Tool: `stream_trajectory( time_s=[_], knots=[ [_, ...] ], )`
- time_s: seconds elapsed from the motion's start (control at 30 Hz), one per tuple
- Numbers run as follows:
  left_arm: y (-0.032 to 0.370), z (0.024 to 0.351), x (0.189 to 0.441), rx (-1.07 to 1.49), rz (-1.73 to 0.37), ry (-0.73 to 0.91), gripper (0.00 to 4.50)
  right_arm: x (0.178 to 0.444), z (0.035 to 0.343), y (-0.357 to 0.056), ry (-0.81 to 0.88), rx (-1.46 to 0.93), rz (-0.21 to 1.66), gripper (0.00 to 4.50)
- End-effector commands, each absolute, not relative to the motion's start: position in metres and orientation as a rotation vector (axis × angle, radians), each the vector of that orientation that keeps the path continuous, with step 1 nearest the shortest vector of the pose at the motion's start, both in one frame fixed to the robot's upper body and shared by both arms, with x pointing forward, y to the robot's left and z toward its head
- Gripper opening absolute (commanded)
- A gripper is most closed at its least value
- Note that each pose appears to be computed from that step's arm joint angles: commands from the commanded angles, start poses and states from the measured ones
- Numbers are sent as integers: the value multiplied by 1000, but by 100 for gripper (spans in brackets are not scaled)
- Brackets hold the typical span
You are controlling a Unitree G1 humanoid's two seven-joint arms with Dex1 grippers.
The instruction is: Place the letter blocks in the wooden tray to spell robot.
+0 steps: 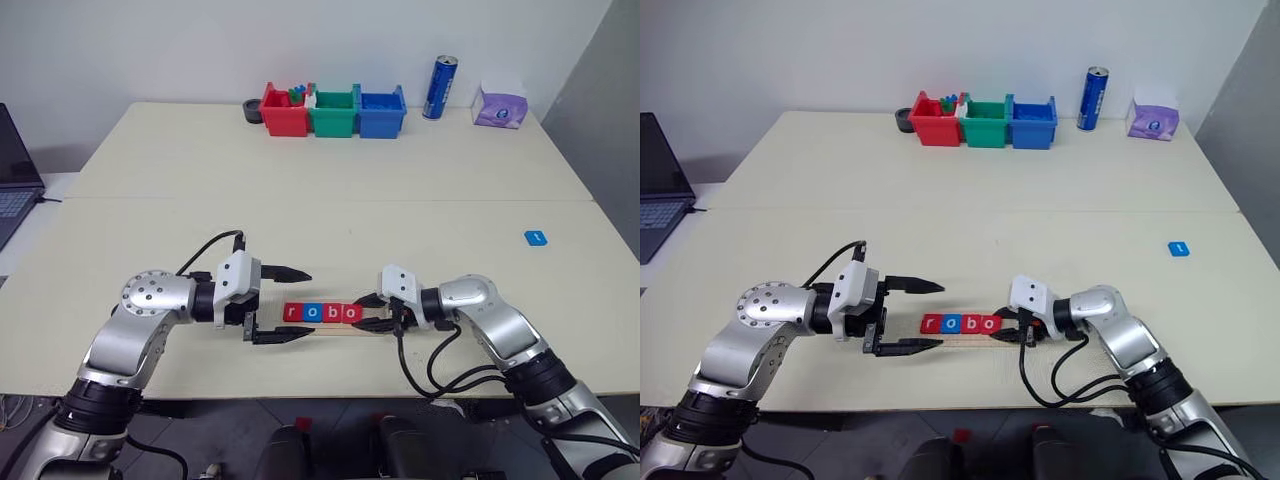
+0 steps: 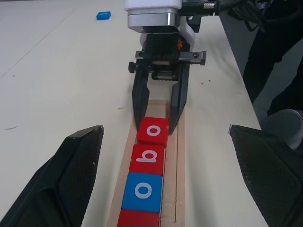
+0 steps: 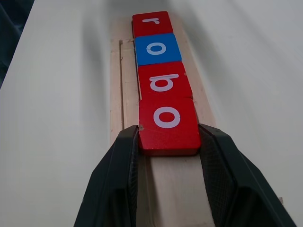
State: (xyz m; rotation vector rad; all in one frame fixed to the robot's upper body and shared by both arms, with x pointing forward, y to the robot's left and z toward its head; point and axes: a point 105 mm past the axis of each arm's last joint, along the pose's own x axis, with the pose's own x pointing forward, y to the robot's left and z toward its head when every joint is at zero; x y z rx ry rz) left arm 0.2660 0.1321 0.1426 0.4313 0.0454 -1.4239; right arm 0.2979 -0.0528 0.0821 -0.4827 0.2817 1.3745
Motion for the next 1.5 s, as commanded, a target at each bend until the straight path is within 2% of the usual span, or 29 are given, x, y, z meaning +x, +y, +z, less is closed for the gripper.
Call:
stream_trajectory(
  time_s=[0.03,0.43,0.7,0.73,1.17,1.3,1.4,1.5],
  knots=[
    [129,149,267,457,-1435,10,450,301,88,-50,260,-490,1367,146],
    [126,149,268,452,-1441,2,450,305,88,-49,263,-494,1354,146],
    [124,149,270,450,-1442,-3,450,310,97,-51,245,-457,1337,428],
    [124,149,270,449,-1443,-4,450,311,99,-52,239,-450,1332,444],
    [122,149,273,444,-1451,-8,450,305,125,-70,175,-372,1307,444],
    [122,149,274,447,-1454,-9,450,316,127,-73,146,-377,1258,444],
    [122,149,275,449,-1454,-12,450,327,122,-76,137,-394,1213,382],
    [122,149,274,450,-1453,-13,450,337,113,-75,119,-441,1167,277]
  ],
)
